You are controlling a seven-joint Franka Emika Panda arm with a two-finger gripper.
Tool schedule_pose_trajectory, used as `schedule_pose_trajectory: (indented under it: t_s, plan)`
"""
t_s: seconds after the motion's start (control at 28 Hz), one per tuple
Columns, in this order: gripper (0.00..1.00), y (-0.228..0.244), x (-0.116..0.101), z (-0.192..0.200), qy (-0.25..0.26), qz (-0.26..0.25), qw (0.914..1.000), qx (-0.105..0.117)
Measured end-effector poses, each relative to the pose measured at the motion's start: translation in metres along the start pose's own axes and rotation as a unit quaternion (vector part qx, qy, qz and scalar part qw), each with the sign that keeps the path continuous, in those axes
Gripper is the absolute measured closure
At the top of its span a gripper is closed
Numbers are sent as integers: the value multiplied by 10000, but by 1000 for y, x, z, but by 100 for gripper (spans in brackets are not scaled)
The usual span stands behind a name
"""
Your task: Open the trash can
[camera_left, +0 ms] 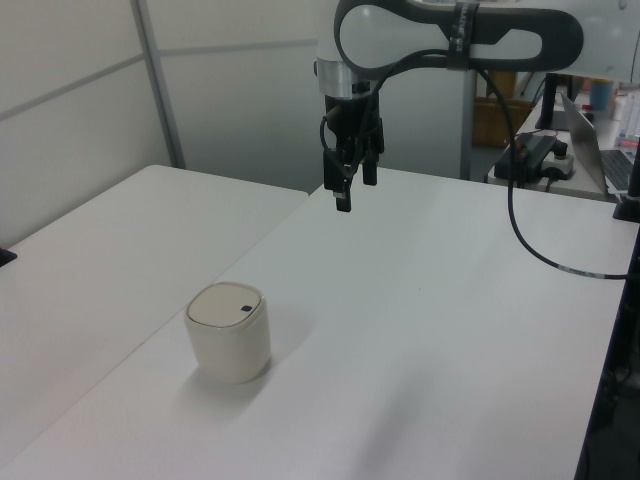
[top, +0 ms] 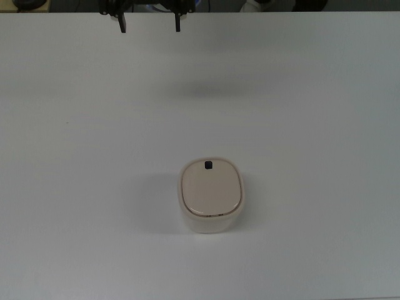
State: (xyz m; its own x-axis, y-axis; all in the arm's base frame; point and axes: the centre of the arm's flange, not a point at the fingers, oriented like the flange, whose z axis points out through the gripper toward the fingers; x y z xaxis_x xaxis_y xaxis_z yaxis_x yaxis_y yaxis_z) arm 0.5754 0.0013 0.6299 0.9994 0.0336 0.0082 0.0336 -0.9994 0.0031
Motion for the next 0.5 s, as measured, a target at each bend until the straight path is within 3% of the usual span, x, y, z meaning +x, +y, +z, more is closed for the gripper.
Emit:
schedule_pose_trajectory:
  t_s: [0.18,0.5]
  plan:
    - [1,0,0,0,-4,1,10000,0]
    - [34,0,0,0,-4,-3,10000,0]
